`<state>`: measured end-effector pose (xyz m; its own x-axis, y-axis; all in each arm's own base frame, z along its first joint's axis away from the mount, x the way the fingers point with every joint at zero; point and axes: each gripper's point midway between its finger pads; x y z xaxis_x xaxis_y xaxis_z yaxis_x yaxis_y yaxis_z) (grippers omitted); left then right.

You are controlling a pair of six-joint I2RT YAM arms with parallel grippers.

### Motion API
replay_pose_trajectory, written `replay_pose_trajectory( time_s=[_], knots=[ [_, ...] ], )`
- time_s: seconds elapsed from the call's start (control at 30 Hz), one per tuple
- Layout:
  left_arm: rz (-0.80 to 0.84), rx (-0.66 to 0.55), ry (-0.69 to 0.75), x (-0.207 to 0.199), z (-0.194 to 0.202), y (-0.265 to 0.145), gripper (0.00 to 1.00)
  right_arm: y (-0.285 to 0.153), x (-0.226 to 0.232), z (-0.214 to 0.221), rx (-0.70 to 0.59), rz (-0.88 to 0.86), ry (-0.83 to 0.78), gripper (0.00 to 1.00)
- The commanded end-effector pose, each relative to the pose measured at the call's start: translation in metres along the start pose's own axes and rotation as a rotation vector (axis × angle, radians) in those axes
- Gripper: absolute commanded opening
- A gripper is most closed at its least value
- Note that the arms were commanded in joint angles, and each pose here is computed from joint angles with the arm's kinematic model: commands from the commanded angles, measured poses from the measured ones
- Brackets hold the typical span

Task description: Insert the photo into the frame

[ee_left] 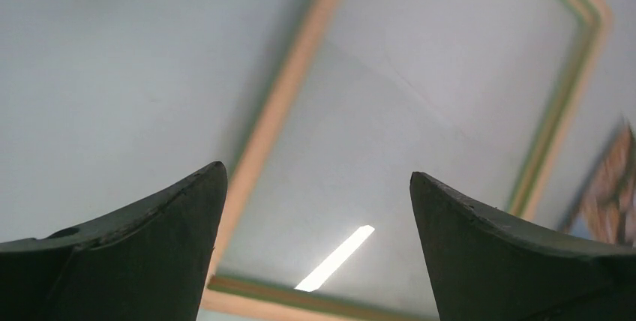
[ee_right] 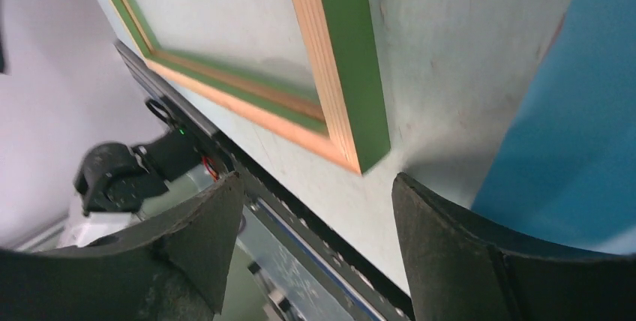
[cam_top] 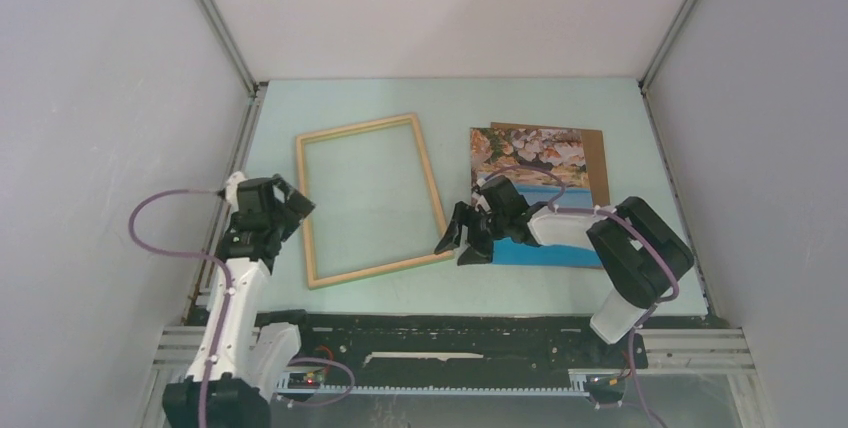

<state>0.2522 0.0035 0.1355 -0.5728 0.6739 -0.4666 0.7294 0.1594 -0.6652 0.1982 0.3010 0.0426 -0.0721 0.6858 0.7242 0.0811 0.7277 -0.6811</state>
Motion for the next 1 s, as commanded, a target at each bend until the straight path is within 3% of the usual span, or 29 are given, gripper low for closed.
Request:
replay_pose_trajectory(
  time_s=[0.0, 0.27, 0.57, 0.8, 0.9, 0.97],
  knots=[
    [-0.162, -0.158, -0.261, 0.04, -0.033, 0.025, 1.0, 0.015, 0.022, -0.032, -0.119, -0.095, 0.046, 0.8],
    [-0.187, 0.042, -0.308, 0.047, 0.017, 0.077, 1.0, 0.032, 0.013, -0.062, -0.131, -0.098, 0.07, 0.8],
    [-0.154, 0.195, -0.323, 0.059, 0.077, 0.065, 1.0, 0.023, -0.008, -0.116, -0.17, -0.055, 0.037, 0.79],
    [0.003, 0.198, -0.221, 0.028, 0.093, 0.034, 1.0, -0.005, -0.041, -0.157, -0.199, 0.014, 0.026, 0.79],
    [0.102, 0.304, -0.095, -0.002, 0.106, 0.014, 1.0, -0.015, -0.038, -0.16, -0.205, 0.028, -0.033, 0.81],
    [0.16, 0.298, 0.055, -0.021, 0.098, 0.0, 1.0, -0.025, -0.034, -0.155, -0.206, 0.061, -0.089, 0.82]
  ],
)
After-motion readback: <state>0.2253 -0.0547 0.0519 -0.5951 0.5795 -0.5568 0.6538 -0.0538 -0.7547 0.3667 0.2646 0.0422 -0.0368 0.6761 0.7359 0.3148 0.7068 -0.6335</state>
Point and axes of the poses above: each gripper's point midway between its finger pads, its own y axis out along the fingers, its own x axis along the line the jaws close on, z = x × y, and after that the axes turned 7 degrees about -y, right-handed
